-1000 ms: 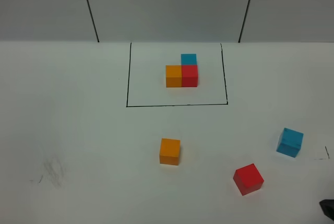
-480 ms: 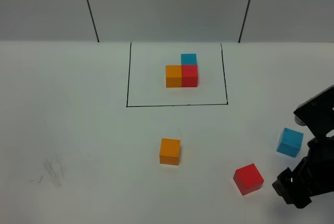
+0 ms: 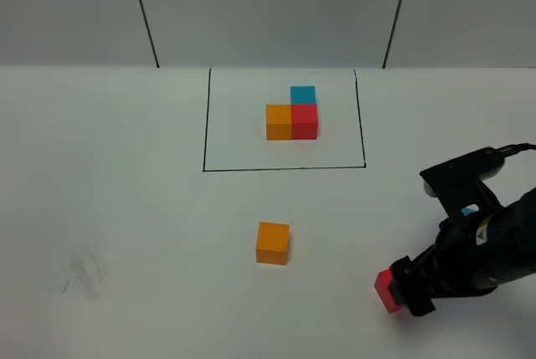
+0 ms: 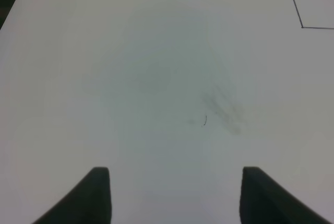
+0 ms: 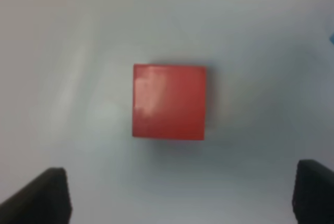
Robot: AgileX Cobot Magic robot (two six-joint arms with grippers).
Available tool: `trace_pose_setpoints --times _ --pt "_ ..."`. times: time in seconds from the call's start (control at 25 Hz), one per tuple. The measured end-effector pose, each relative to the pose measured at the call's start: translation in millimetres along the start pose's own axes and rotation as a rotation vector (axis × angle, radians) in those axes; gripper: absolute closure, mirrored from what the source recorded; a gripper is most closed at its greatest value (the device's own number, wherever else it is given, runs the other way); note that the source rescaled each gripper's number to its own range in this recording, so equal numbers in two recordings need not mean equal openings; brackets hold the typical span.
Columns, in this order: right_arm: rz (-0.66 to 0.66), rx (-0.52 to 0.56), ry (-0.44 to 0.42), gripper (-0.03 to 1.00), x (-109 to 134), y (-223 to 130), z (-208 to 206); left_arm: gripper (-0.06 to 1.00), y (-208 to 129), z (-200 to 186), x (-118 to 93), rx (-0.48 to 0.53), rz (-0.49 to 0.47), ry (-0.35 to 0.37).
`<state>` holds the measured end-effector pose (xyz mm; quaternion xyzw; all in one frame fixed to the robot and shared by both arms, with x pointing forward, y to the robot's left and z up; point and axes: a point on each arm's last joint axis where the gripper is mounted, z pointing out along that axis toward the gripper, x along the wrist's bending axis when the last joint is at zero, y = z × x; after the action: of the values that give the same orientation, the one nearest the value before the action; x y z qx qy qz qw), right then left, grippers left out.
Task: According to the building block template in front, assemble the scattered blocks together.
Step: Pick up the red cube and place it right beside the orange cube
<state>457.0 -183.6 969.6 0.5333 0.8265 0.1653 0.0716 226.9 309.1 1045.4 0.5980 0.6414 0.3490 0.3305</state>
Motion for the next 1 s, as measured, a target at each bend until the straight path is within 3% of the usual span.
trace_pose_setpoints --times 0.4,0.68,1.0 --pt "0.109 0.094 -0.007 0.24 2 23 30 0.73 0 0 0 0.000 0.000 0.000" --pt "0.095 0.145 -0.052 0.24 -3 20 45 0.73 0 0 0 0.000 0.000 0.000" --pt "0.093 0.125 -0.057 0.24 -3 22 47 0.73 0 0 0 0.000 0.000 0.000"
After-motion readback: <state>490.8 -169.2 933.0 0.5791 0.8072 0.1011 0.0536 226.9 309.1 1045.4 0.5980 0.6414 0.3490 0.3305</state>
